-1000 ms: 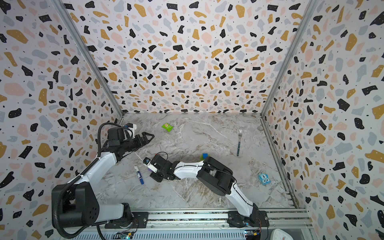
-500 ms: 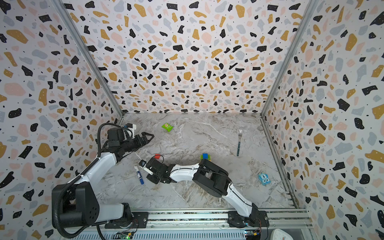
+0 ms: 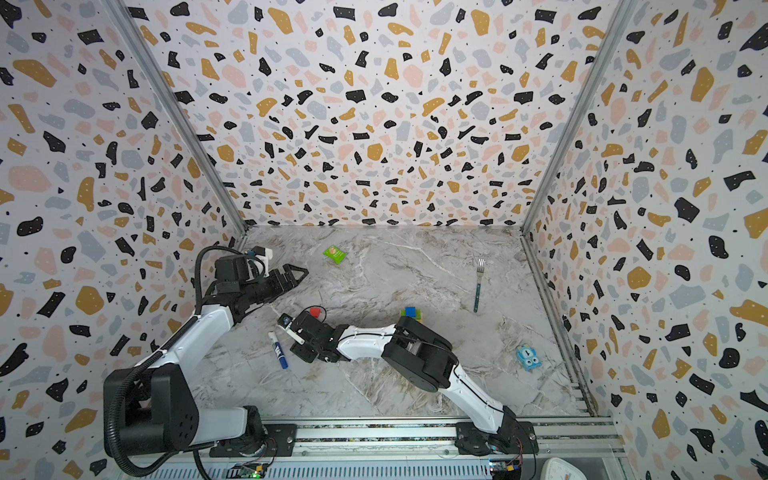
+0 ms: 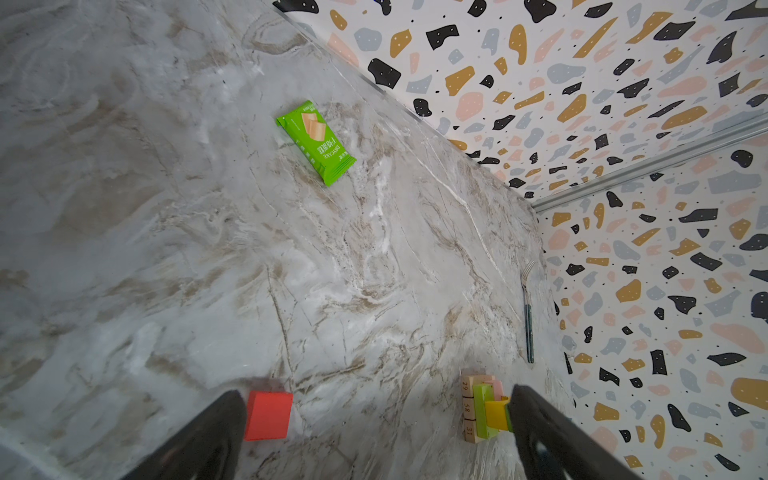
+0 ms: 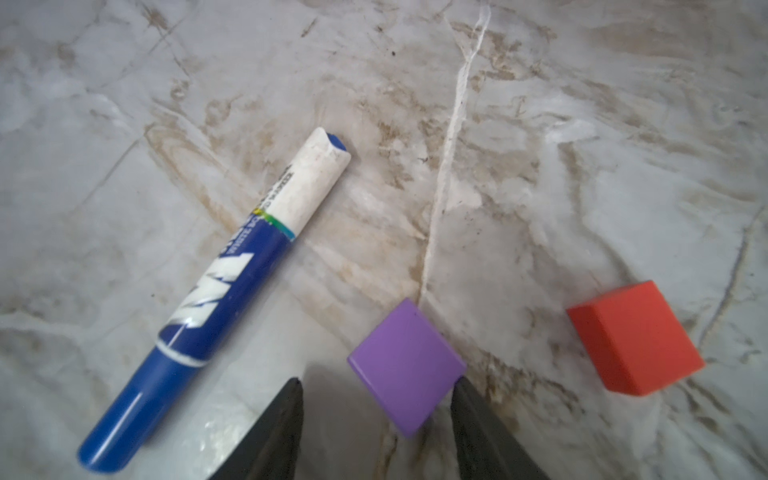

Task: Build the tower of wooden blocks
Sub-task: 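Lower and close the right gripper on the purple cube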

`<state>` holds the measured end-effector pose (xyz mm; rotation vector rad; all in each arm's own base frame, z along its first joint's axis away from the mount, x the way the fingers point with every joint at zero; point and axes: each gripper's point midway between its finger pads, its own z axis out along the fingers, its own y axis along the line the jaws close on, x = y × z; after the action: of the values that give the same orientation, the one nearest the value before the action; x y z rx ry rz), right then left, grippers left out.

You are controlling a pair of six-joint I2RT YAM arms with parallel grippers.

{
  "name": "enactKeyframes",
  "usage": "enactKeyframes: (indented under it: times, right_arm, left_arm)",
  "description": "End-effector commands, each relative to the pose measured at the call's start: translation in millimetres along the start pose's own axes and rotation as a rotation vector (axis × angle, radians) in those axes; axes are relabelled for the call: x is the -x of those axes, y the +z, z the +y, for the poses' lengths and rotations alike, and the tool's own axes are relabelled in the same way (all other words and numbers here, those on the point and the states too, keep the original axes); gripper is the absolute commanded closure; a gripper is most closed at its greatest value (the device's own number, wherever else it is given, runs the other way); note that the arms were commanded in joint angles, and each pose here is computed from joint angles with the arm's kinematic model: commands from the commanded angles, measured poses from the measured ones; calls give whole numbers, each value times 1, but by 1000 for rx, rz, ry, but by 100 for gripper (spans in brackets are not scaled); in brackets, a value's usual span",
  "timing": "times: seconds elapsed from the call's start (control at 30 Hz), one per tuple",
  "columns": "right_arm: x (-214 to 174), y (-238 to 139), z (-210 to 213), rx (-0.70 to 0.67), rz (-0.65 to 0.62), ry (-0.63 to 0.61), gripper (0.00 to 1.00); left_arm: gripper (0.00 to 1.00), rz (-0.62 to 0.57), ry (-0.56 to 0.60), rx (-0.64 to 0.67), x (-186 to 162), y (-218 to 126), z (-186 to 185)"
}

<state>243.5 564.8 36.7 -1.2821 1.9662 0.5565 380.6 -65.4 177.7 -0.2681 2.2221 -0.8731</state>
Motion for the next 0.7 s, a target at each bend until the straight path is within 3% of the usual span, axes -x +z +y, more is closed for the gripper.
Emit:
enactKeyframes:
  times: [0.0, 0.4, 0.67]
  right_arm:
    - [6, 1, -4, 0, -2, 27, 42]
    - [3, 9, -11, -17, 18, 89, 49]
    - [3, -4, -19, -62, 23, 117, 67]
  left_arm:
    - [1, -20, 13, -19, 3, -2, -2]
    - [0, -21, 13, -18, 3, -2, -2]
    - [0, -20, 12, -18, 3, -2, -1]
